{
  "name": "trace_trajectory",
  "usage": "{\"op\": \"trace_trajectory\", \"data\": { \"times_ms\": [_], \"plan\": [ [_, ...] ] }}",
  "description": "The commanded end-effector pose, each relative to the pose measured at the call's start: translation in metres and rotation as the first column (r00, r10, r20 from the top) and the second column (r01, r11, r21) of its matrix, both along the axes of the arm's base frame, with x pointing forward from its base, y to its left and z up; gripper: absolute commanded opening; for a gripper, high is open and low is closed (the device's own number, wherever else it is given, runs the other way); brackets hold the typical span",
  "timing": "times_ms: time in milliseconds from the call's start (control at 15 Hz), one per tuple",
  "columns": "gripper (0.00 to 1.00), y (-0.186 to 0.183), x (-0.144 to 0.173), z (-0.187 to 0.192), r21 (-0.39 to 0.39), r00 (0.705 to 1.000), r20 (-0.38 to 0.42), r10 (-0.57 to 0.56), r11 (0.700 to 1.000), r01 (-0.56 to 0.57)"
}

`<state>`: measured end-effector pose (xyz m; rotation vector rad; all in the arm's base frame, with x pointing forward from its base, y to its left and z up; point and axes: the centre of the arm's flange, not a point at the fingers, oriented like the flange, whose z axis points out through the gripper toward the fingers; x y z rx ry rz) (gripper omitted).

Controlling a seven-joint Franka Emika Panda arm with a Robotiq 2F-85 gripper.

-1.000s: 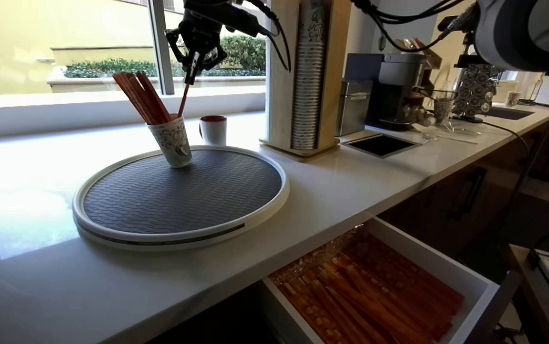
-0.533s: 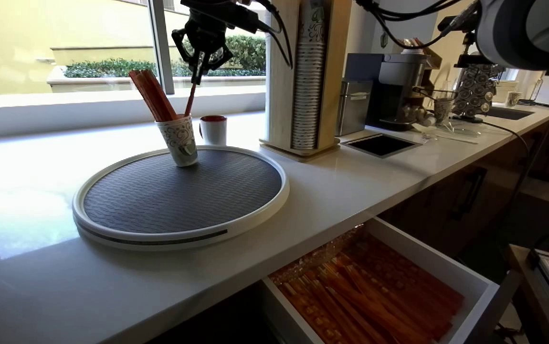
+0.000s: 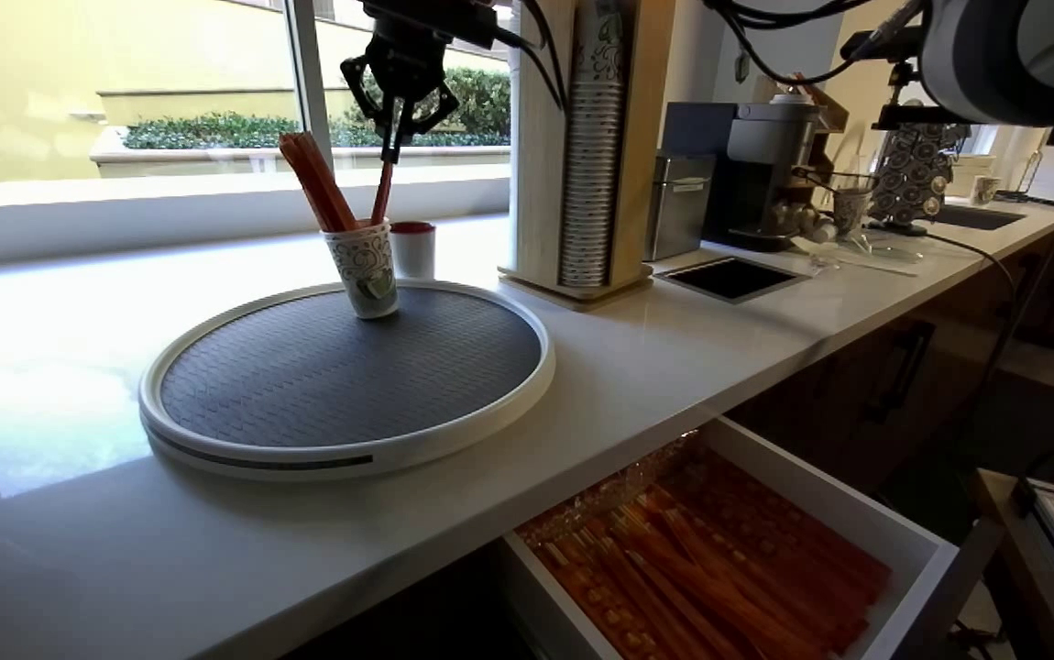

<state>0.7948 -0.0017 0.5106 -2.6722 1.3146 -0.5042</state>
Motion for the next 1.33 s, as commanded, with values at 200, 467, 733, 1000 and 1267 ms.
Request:
{"op": "trace_trajectory", "data": {
  "times_ms": [200,467,733,1000,1267],
  "plan": [
    [0.02,0.002,-0.014,-0.012,0.054,0.991,-0.051,-0.124,0.99,0.127],
    [0.02,0.001,-0.026,-0.011,0.086,0.979,-0.041,-0.201,0.975,0.204],
    [0.02,0.003,-0.04,-0.018,0.118,0.965,-0.045,-0.258,0.958,0.261],
    [0.02,0.01,-0.047,-0.022,0.142,0.957,-0.056,-0.285,0.946,0.29],
    [0.02,0.01,-0.055,-0.025,0.155,0.943,-0.068,-0.325,0.93,0.332]
  ]
}}
